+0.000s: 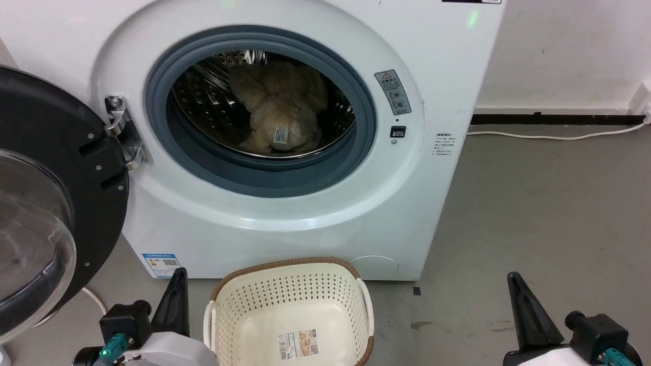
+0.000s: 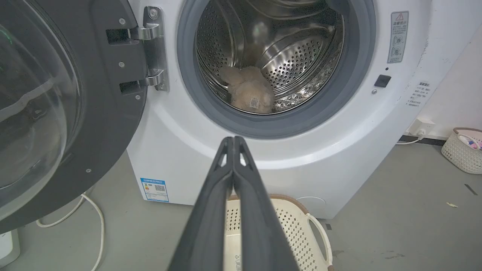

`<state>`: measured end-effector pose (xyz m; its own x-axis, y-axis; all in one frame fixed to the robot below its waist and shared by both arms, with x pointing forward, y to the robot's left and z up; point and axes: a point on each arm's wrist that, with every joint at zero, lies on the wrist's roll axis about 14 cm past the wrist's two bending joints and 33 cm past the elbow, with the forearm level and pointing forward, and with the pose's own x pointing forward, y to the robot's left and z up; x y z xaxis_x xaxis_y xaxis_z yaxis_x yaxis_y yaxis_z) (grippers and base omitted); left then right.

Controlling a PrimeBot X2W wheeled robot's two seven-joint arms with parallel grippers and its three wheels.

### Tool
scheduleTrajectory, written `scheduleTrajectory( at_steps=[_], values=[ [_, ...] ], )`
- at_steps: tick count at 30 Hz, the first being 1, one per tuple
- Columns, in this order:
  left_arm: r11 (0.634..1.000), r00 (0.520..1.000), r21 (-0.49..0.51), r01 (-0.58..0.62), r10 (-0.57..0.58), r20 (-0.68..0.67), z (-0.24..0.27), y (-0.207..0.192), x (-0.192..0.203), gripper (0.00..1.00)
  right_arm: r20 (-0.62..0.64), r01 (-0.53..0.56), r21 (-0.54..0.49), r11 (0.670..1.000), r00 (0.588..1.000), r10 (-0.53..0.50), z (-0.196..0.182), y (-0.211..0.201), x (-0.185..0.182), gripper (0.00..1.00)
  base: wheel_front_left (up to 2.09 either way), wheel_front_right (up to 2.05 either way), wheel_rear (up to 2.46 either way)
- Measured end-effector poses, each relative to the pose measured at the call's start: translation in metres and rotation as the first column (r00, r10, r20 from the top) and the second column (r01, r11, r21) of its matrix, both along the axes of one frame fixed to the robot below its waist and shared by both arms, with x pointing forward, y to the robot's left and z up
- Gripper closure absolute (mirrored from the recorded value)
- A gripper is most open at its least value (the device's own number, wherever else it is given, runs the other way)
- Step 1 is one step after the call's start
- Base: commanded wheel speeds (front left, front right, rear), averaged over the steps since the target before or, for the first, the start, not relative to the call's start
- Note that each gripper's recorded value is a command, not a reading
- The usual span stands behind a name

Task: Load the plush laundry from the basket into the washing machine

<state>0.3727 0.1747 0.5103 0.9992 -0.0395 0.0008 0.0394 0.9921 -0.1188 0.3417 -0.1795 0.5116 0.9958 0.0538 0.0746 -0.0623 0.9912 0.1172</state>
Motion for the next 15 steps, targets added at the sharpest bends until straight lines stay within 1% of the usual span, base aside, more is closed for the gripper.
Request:
scheduleTrajectory(
  at_steps=[15],
  values=[
    [1.0,1.0,0.019,-0.005,0.006,-0.003,0.0004,-0.0004,-0.0008,1.0,-0.024,-0.012,-0.017,1.0,1.0,0.012,-0.0023,0.0029,0.0022,1.0,0.0,0.0,0.0]
  ],
)
